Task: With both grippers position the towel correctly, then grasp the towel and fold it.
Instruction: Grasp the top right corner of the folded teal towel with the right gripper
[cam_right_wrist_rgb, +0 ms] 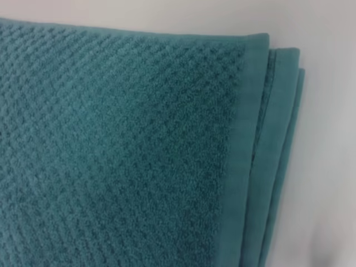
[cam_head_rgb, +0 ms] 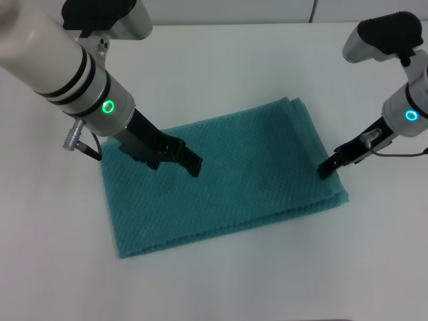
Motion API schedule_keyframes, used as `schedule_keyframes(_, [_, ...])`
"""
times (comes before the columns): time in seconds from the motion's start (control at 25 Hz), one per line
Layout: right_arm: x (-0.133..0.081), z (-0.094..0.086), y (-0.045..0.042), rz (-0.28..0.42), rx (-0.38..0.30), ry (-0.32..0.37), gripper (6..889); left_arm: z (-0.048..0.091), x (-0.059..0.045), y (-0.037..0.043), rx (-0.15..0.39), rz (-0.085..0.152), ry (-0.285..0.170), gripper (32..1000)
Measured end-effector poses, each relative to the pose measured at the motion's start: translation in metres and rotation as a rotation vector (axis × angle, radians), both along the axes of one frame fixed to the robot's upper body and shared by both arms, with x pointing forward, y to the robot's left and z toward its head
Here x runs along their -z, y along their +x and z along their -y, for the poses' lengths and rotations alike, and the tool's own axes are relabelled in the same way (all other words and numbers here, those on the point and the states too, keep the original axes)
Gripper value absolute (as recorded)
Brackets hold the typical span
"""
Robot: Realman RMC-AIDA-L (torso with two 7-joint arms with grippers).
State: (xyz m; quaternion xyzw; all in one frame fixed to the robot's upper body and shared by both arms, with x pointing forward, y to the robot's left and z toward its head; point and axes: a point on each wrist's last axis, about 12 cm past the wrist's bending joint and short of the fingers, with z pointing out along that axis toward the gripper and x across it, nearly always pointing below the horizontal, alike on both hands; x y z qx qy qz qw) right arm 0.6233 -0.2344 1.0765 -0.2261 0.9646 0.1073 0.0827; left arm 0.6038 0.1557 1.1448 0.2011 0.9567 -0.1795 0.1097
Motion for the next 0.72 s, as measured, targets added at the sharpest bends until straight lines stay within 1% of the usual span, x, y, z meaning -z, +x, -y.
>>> schedule_keyframes(0.32, [0.006, 0.002, -0.002, 0.011, 0.016, 0.001, 855, 0.001, 0.0, 0.0002, 0.002, 0.003, -0.001, 880])
schedule_keyframes(0.52, [0.01, 0.004, -0.0041, 0.009, 0.026, 0.001, 856, 0.006, 0.001, -0.0011, 0.015, 0.007, -0.008, 880])
schedule_keyframes(0.72, [0.011, 0.004, -0.0047, 0.009, 0.026, 0.003, 856, 0.007, 0.001, -0.0013, 0.018, 0.008, -0.012, 880])
